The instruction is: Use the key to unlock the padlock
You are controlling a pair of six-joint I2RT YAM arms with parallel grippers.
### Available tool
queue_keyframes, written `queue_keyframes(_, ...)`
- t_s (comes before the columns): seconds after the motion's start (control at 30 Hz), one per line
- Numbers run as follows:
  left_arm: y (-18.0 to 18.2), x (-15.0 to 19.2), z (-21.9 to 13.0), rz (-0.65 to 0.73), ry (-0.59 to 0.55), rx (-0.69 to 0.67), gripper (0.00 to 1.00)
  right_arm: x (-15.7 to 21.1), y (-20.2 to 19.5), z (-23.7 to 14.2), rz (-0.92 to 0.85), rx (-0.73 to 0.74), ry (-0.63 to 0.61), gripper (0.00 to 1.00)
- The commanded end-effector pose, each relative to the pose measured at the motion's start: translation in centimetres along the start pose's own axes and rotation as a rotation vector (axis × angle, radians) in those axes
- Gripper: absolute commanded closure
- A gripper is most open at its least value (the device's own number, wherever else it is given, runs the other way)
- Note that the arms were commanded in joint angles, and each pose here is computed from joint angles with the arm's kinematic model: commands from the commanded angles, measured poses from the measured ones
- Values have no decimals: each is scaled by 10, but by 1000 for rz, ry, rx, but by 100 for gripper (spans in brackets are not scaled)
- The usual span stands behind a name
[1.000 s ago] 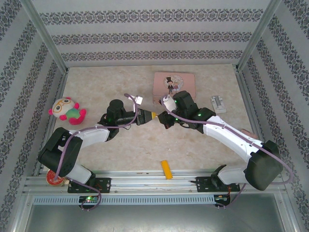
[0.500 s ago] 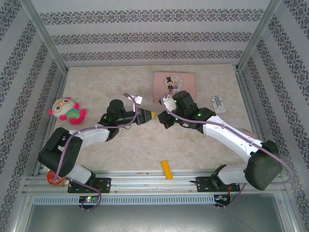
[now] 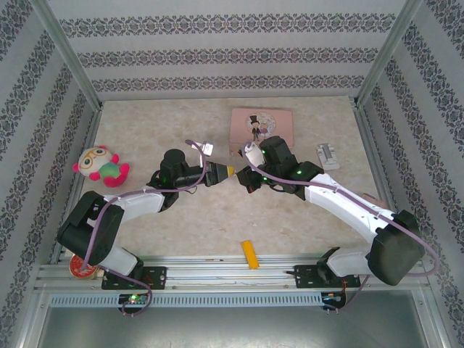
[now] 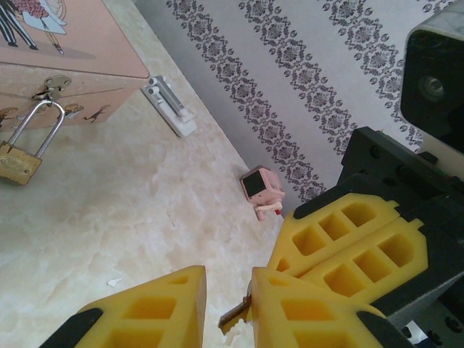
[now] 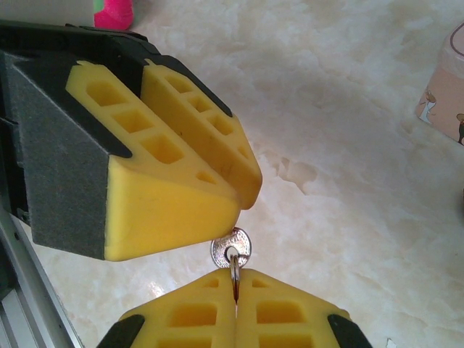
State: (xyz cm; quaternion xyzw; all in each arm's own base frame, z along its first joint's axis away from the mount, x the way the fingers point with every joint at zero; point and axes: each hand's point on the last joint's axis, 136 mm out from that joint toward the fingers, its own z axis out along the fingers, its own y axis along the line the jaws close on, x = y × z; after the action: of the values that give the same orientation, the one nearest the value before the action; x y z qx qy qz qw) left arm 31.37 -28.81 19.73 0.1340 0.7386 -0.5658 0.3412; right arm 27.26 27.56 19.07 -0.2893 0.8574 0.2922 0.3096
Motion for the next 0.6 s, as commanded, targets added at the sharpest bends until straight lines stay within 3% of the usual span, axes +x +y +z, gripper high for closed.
queue_keyframes(0.0, -22, -17, -1, 63, -56, 55, 78, -4, 7, 3, -1, -31, -16, 100)
queue_keyframes(0.23, -23, -17, 0, 59, -51, 59, 99, -5, 7, 3, 4, -29, -26, 100)
queue_keyframes(0.43, -24, -15, -3, 80, -36, 40, 100, -5, 5, 2, 19, -20, -35, 100)
queue_keyframes(0.57, -29, -13, -9, 151, 6, 1, 100, -3, -1, -2, 46, 18, -59, 85)
